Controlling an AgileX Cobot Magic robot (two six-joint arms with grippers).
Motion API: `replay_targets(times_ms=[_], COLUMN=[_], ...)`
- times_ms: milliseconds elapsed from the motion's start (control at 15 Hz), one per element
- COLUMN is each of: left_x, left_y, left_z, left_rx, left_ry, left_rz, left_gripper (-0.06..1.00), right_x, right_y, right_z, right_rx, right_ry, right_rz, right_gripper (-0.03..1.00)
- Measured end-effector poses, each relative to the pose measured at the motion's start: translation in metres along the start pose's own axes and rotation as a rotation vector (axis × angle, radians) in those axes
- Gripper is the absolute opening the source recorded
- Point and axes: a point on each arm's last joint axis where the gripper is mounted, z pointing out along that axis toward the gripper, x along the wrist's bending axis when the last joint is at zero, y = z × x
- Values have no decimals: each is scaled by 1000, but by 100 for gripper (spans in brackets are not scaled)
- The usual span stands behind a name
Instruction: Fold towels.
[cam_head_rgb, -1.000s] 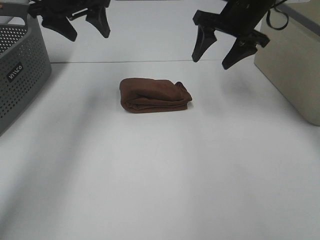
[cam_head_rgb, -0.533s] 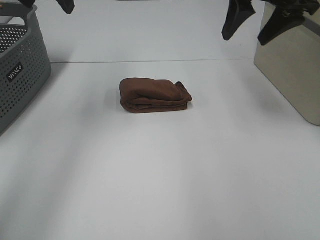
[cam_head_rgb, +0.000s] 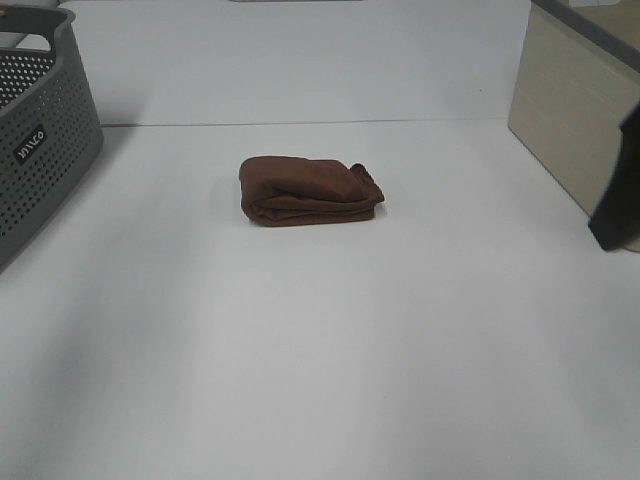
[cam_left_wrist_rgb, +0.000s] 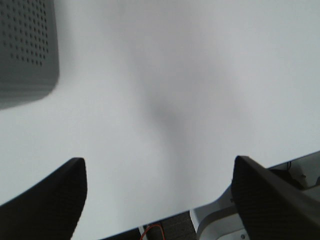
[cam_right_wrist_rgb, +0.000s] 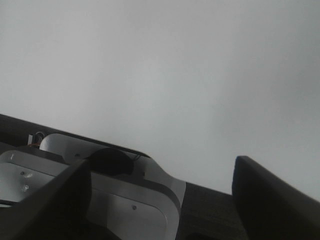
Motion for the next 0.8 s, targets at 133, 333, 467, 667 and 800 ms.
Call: replay_targets(times_ms=[133, 333, 467, 667, 800], left_x=[2, 4, 3, -2, -3], left_y=[-54, -128, -179, -224, -243], left_z=[-9, -21, -24, -25, -26], left_rx=[-10, -130, -255, -432, -540], left_ry=[0, -4, -17, -73, -86], left_rz=[0, 8, 51, 129, 157], left_gripper=[76, 76, 76, 76, 76], right_x=[-1, -1, -2, -6, -8], right_y=[-40, -94, -133, -169, -186], right_z=[1, -2, -4, 0, 6], right_rx=[-19, -133, -265, -462, -587], right_ry=[-1, -5, -20, -62, -76], right_rz=[-3, -24, -86, -131, -150], right_gripper=[74, 74, 74, 74, 74])
